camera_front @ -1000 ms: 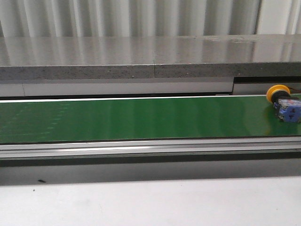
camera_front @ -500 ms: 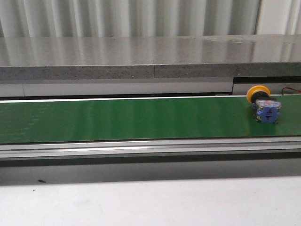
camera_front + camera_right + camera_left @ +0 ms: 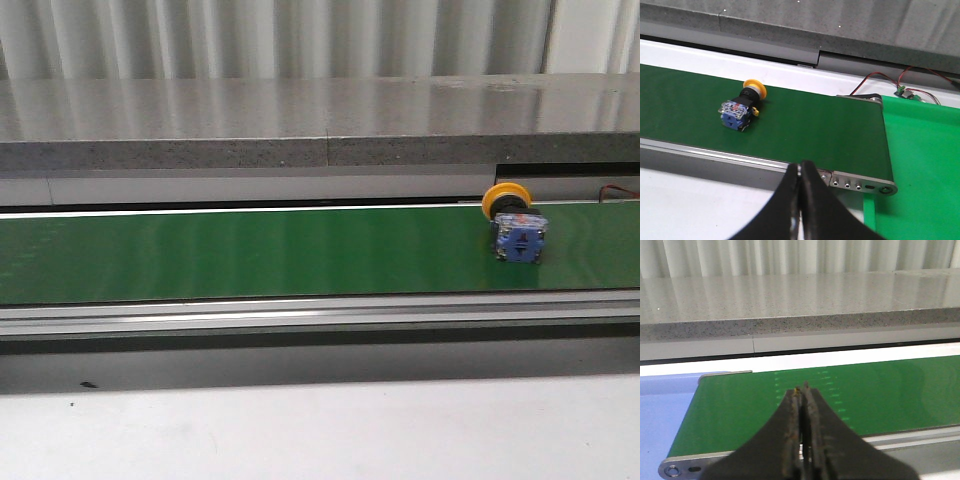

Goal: Move button from right to left

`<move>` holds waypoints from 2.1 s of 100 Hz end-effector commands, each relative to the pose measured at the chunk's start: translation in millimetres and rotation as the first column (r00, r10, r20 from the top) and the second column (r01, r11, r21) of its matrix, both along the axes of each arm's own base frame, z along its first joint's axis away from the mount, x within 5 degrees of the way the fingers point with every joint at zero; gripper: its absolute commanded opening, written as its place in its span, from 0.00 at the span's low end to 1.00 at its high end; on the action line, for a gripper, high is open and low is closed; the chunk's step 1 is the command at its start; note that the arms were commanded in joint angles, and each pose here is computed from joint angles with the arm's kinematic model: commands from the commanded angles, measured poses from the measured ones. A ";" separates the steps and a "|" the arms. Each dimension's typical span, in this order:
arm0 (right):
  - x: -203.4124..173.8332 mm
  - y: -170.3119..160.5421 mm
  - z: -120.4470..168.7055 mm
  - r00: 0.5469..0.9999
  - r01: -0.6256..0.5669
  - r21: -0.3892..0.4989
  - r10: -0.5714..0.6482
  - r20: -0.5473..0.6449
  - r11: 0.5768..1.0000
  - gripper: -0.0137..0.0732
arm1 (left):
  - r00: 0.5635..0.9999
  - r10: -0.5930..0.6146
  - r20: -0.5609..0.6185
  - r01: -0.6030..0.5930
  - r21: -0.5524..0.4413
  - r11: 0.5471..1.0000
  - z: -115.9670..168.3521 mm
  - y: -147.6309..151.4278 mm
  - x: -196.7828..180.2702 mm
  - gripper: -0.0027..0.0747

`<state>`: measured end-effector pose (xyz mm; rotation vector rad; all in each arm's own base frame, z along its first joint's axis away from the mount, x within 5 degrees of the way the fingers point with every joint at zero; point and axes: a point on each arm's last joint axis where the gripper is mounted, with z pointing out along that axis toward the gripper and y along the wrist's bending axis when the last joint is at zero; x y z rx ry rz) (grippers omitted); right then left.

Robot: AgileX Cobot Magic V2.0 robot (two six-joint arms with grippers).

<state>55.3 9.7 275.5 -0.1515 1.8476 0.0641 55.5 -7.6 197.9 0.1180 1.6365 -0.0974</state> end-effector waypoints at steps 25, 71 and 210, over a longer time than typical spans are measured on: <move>-2.0 -1.2 13.3 0.994 0.011 -0.003 -0.011 0.112 1.000 0.08 | 0.984 -0.005 0.176 0.012 -0.039 0.999 24.8 0.2 -4.8 0.01; -2.0 -1.2 13.4 0.994 0.012 -0.003 -0.011 0.113 1.000 0.08 | 0.990 -0.018 -0.142 0.015 -0.018 1.000 117.2 -4.0 15.7 0.01; -2.1 -1.2 12.8 0.994 0.011 -0.003 -0.010 0.106 1.000 0.08 | 0.565 -0.204 -0.800 0.098 -0.181 0.979 123.9 -88.7 191.2 0.70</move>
